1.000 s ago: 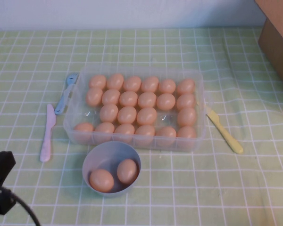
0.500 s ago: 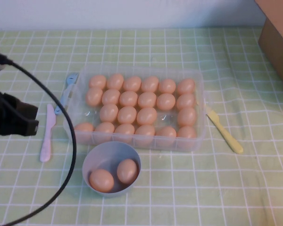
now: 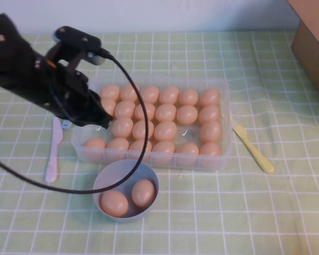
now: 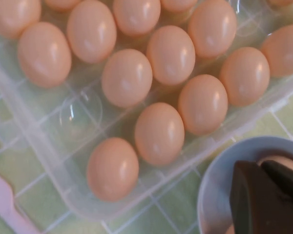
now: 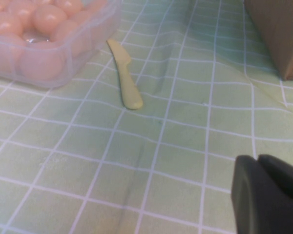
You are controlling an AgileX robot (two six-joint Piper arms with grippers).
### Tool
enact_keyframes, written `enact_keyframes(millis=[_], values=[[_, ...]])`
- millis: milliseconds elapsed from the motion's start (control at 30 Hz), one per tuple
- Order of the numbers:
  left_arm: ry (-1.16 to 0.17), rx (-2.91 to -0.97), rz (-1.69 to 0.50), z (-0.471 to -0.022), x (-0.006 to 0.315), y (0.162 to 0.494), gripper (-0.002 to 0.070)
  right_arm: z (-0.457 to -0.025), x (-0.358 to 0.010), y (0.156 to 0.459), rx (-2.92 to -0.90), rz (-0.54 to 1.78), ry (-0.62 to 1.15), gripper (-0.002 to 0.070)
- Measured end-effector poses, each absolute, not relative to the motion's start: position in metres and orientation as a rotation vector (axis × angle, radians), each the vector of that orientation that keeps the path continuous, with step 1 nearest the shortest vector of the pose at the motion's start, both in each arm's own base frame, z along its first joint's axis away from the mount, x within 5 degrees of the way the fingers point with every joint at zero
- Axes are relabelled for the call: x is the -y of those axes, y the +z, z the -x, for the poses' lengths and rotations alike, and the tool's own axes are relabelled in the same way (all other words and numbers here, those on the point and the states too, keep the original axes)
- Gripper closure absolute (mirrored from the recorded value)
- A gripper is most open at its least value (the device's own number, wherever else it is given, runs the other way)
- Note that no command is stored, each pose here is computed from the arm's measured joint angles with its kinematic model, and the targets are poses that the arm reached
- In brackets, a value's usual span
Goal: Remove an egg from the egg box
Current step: Pick up the egg from the plastic box
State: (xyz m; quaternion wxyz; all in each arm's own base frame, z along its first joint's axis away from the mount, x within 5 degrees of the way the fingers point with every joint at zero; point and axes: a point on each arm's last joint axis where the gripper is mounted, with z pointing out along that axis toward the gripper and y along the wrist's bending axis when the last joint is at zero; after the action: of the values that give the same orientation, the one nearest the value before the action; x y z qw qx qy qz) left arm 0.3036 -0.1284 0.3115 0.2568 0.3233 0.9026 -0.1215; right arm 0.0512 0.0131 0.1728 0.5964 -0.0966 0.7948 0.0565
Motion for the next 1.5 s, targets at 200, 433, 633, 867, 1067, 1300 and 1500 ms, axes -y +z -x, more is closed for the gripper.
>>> enact_keyframes(millis=[200, 433, 633, 867, 1067, 1300, 1500], values=[[-0.301, -2.461, -0.941, -0.323, 0.145, 0.297, 0.0679, -0.051, -0.013, 0.173, -1.845, 0.224, 0.131, 0.0694], [-0.252, -2.47, -0.965, -0.331, 0.146, 0.287, 0.0679, -0.051, -0.013, 0.173, -1.845, 0.224, 0.131, 0.0694], [-0.225, -2.449, -0.964, -0.34, 0.147, 0.278, 0.0679, -0.051, -0.013, 0.173, -1.845, 0.224, 0.131, 0.0694], [-0.191, -2.401, -1.044, -0.355, 0.153, 0.267, 0.0527, -0.051, -0.013, 0.173, -1.845, 0.224, 0.131, 0.0694], [-0.2, -2.429, -1.033, -0.372, 0.16, 0.255, 0.0257, -0.051, -0.013, 0.173, -1.845, 0.224, 0.131, 0.0694], [-0.203, -2.457, -1.027, -0.38, 0.162, 0.244, 0.0219, -0.051, -0.013, 0.173, -1.845, 0.224, 0.131, 0.0694], [-0.165, -2.472, -1.057, -0.383, 0.161, 0.234, 0.0216, -0.051, -0.013, 0.173, -1.845, 0.224, 0.131, 0.0694]])
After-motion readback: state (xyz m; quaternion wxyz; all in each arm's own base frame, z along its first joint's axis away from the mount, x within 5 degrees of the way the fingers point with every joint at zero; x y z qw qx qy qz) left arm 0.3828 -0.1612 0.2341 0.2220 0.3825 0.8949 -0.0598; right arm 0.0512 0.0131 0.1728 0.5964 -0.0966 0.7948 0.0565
